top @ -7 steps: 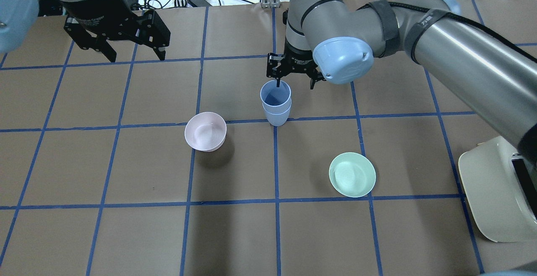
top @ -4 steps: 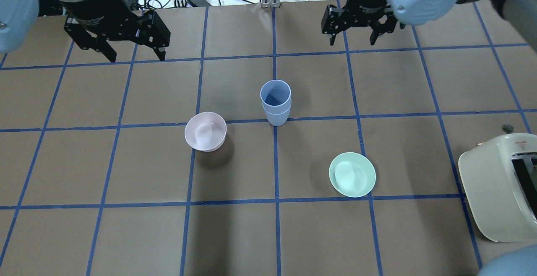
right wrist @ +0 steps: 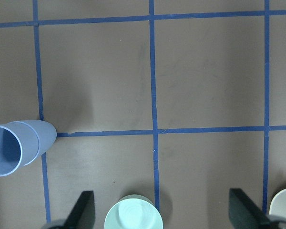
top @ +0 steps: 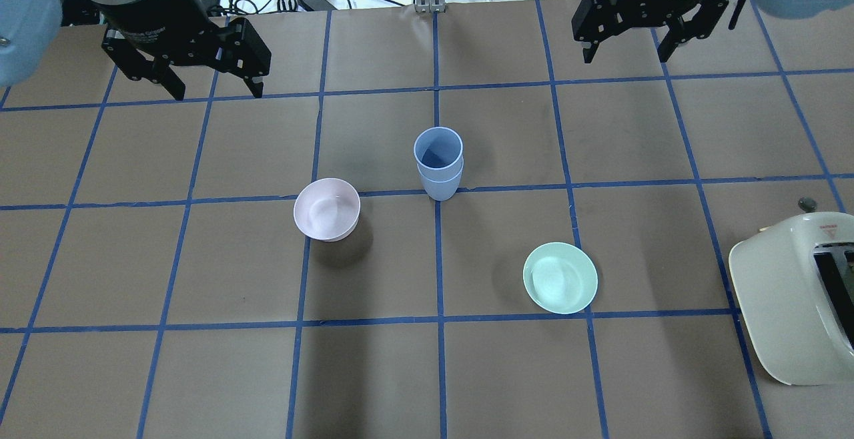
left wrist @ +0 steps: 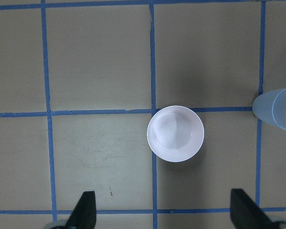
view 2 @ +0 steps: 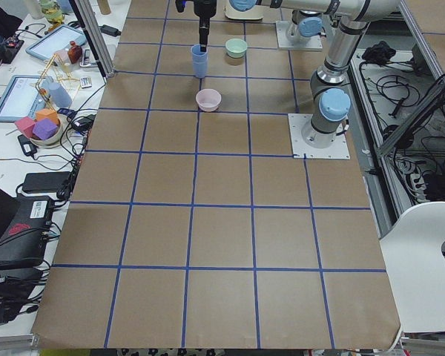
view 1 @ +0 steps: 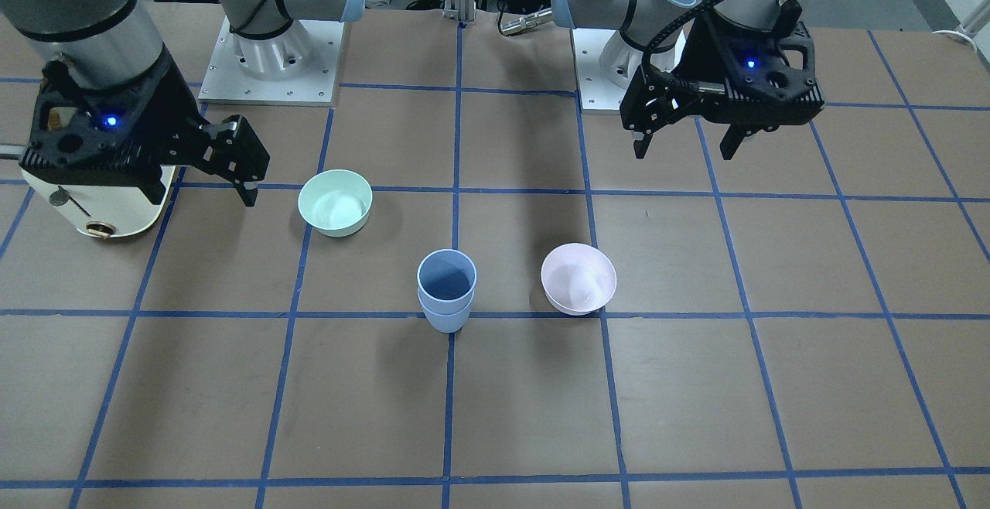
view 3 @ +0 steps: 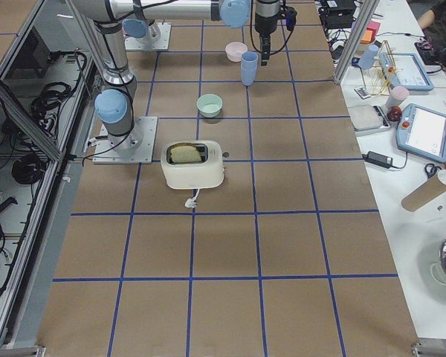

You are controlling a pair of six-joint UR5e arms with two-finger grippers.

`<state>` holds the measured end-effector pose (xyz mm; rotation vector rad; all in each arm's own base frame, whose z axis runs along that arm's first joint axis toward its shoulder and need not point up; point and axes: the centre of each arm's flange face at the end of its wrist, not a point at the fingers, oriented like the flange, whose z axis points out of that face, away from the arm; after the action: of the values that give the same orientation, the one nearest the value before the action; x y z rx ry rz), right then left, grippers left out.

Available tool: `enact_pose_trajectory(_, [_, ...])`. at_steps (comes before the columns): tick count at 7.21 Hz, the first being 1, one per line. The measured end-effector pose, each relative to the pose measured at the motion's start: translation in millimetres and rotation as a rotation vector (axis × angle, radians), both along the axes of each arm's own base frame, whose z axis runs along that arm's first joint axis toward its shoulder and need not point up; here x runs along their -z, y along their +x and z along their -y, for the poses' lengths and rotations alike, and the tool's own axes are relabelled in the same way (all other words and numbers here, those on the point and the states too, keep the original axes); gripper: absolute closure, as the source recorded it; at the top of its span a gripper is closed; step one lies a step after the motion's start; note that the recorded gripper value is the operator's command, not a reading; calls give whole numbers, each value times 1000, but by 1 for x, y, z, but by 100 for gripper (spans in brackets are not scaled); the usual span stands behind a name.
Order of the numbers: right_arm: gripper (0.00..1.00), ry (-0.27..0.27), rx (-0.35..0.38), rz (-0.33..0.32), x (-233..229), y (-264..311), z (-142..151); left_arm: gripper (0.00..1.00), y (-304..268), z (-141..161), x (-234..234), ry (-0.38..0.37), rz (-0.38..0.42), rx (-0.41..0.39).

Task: Stack blue cups with both arms

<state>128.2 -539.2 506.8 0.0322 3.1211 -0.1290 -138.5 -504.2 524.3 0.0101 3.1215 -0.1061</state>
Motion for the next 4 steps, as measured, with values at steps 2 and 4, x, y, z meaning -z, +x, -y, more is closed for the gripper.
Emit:
enact_pose_trajectory(2, [0, 2, -3, -4, -6, 0, -12, 0, 0, 0, 0, 0, 0, 0])
enact_pose_trajectory(4, [0, 11, 0, -28, -6, -3, -15, 0, 0, 1, -1, -2, -1, 1])
